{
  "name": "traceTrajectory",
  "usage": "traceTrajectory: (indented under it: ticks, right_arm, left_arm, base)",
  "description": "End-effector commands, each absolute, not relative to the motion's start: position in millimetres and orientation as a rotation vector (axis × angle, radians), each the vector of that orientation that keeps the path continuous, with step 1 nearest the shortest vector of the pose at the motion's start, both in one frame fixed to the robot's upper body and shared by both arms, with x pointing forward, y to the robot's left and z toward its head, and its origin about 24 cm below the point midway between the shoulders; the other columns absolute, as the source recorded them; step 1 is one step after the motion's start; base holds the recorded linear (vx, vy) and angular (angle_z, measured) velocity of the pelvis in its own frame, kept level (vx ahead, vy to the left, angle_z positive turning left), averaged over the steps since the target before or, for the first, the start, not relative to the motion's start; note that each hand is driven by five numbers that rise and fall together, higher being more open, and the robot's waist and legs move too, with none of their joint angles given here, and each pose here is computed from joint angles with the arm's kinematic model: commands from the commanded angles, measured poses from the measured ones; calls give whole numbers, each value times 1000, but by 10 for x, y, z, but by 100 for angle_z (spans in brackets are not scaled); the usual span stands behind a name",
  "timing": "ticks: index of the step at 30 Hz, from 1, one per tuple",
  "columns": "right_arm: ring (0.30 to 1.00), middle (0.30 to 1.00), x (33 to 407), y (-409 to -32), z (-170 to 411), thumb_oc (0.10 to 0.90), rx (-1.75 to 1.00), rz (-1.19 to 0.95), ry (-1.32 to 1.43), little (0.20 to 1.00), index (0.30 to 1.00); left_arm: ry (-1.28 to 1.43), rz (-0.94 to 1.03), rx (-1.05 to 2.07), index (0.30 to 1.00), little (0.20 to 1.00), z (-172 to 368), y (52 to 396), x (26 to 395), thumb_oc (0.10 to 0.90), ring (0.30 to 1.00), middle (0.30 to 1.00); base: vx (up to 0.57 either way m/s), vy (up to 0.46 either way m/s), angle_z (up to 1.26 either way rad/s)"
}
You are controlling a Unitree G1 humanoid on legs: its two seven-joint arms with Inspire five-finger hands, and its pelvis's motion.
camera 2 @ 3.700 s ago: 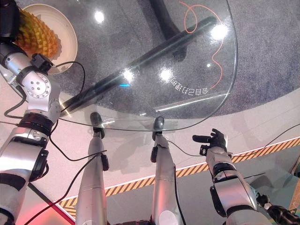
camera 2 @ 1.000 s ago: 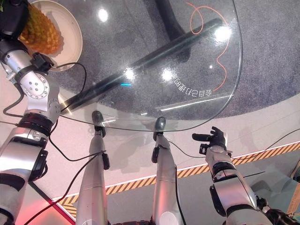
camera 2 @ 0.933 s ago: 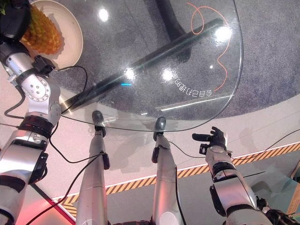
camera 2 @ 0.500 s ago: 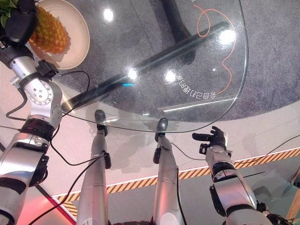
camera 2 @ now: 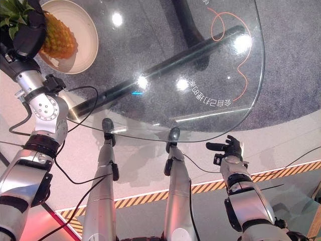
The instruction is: Pick up the fruit to the plate
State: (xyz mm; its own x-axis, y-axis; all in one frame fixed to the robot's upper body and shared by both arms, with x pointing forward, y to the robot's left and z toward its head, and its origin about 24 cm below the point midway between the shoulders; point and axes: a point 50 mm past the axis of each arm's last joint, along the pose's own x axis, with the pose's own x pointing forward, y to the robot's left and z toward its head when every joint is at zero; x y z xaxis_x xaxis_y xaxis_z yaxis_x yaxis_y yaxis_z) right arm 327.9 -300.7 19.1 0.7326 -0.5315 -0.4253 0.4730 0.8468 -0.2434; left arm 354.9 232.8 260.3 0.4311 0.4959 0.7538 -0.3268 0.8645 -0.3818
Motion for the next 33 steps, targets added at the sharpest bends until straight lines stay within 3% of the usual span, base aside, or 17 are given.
traceTrajectory:
  ticks: [1, 33]
  right_arm:
    - [900, 900, 3034, -3286, 76, 800, -175, -681, 571, 900, 900]
    - [900, 900, 2980, -3359, 72, 800, -160, -711, 572, 900, 900]
  left_arm:
    - [-1203, 509, -220, 900, 900, 2942, 2418, 3382, 800, 900, 900]
    - [-1095, 441, -197, 900, 900, 2530, 2397, 3374, 800, 900, 900]
  base:
    - [0, 0, 0]
    - [-1, -1, 1]
